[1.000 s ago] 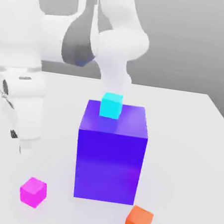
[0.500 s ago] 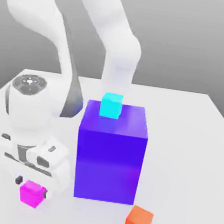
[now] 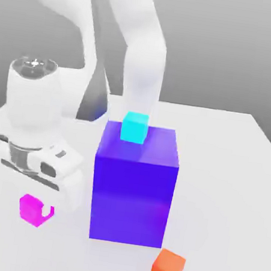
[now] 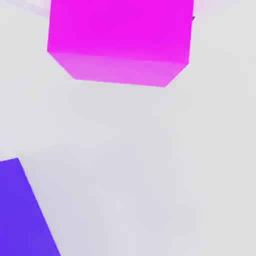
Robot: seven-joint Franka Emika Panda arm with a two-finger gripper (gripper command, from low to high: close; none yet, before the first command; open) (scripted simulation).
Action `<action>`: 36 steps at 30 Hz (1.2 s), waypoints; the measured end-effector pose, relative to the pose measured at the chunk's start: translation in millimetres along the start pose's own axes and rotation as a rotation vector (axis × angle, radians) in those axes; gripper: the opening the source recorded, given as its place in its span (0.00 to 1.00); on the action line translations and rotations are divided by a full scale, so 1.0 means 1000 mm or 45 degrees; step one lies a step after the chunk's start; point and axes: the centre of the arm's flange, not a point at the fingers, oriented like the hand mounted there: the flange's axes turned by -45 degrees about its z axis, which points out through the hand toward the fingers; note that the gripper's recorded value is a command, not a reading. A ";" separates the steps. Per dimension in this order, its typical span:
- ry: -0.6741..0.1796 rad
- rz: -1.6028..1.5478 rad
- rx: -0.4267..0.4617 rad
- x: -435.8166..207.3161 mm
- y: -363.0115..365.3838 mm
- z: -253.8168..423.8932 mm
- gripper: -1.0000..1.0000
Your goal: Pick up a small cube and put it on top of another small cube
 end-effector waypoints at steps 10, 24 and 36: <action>-0.209 0.380 0.016 -0.038 0.104 -0.136 0.00; -0.181 0.678 -0.078 0.048 0.362 -0.152 0.00; 0.104 0.868 -0.012 0.179 0.502 0.028 1.00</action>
